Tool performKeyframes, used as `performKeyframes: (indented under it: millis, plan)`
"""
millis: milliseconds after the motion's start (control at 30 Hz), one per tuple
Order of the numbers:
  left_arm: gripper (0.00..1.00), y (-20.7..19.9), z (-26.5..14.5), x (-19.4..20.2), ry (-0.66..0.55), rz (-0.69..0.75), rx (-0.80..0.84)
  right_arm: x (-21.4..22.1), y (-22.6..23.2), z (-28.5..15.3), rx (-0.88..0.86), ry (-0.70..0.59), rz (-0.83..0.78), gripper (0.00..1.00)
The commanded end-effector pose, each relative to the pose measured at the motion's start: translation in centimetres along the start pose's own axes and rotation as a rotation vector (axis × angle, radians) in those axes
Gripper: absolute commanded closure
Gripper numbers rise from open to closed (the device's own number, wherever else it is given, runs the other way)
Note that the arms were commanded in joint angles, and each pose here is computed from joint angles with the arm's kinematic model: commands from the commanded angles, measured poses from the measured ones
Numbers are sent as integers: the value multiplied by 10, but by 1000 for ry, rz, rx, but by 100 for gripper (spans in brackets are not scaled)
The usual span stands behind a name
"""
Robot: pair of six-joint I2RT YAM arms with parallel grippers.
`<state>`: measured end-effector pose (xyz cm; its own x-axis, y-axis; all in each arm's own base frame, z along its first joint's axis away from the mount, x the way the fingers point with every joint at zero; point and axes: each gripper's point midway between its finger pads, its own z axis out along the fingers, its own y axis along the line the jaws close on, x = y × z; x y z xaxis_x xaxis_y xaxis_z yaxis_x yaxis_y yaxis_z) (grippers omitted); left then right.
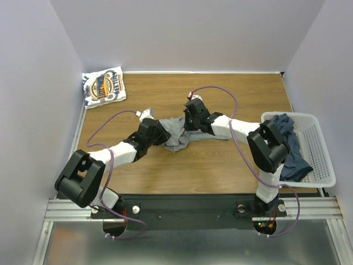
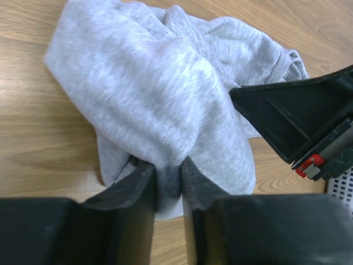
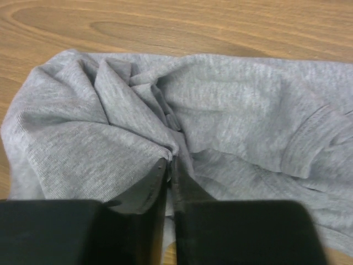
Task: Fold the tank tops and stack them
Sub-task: Flatten the tank top out
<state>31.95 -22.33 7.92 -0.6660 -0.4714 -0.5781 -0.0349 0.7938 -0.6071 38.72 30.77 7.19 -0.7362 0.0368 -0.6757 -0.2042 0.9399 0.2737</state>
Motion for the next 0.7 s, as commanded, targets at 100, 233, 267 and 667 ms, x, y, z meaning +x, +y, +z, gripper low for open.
performKeyframes:
  millis: [100, 233, 267, 667]
  plan:
    - [73, -24, -26, -50, -112, 49, 33, -56, -4, -36, -20, -159, 74, 99]
    - [82, -28, -43, -65, -149, 70, 32, -83, -11, -67, -32, -236, 104, 100]
    - [83, -27, -50, -74, -165, 68, 26, -82, -15, -70, -20, -241, 105, 100]
    - [100, -62, -130, -159, -409, 101, 77, -147, -17, -230, -79, -524, 112, 100]
